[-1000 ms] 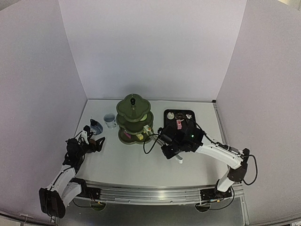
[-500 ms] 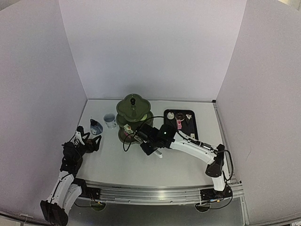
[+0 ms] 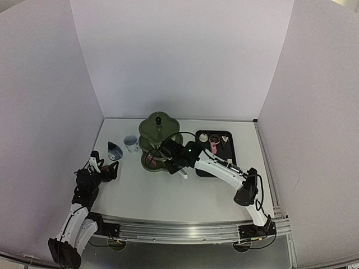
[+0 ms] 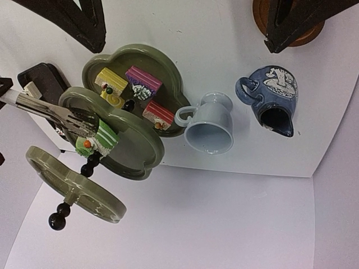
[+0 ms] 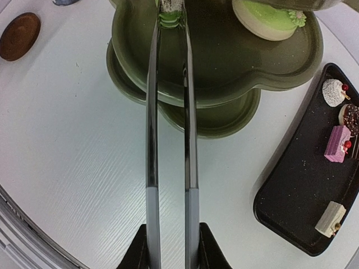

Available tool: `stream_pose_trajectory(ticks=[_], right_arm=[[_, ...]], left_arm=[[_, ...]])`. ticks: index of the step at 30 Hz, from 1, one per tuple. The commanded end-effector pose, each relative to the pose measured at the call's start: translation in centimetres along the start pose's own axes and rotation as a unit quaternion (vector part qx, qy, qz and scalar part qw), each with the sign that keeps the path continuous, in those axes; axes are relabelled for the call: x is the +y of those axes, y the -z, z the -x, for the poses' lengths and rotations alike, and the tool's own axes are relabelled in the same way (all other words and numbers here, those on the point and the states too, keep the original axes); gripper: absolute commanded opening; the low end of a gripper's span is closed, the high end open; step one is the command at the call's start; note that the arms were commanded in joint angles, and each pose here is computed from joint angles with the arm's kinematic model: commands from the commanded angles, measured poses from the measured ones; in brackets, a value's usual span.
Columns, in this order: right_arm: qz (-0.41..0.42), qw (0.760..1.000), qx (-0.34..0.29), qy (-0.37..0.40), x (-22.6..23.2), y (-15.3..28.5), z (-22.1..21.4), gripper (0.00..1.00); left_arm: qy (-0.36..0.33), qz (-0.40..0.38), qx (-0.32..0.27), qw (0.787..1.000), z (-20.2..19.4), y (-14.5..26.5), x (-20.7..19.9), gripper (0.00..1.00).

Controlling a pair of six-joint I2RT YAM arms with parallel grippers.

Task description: Serve the afternoon tea

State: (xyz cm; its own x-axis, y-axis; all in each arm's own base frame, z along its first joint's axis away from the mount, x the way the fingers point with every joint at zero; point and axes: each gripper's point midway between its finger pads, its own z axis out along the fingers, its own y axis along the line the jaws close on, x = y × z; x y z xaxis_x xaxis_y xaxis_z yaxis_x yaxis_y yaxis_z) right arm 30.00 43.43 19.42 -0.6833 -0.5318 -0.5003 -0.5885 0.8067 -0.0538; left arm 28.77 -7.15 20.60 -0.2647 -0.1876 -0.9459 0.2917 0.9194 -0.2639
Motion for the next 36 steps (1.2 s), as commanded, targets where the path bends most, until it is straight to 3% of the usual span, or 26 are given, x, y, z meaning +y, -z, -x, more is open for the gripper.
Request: stream_pose_trajectory(ticks=[1, 7, 12, 28, 36], right_arm=[[0.014, 0.999, -0.036, -0.005, 1.0, 0.6, 2.1, 0.06], [0.016, 0.999, -0.033, -0.009, 1.1, 0.6, 1.8, 0.26], [0.021, 0.999, -0.036, -0.016, 1.0, 1.3, 1.9, 0.35], [0.060, 0.996, -0.047, -0.041, -0.1, 7.6, 0.2, 0.36], [0.079, 0.995, -0.015, -0.053, -1.2, 9.8, -3.9, 0.33]], left_arm=[[-0.011, 0.001, -0.004, 1.000, 0.0, 0.0, 0.0, 1.00], [-0.005, -0.009, -0.001, 1.000, -0.3, 0.0, -0.3, 1.00], [-0.005, -0.009, 0.000, 1.000, -0.3, -0.1, -0.3, 1.00], [-0.003, -0.011, 0.000, 1.000, -0.4, -0.1, -0.3, 1.00], [-0.003, -0.012, 0.000, 1.000, -0.4, -0.1, -0.3, 1.00]])
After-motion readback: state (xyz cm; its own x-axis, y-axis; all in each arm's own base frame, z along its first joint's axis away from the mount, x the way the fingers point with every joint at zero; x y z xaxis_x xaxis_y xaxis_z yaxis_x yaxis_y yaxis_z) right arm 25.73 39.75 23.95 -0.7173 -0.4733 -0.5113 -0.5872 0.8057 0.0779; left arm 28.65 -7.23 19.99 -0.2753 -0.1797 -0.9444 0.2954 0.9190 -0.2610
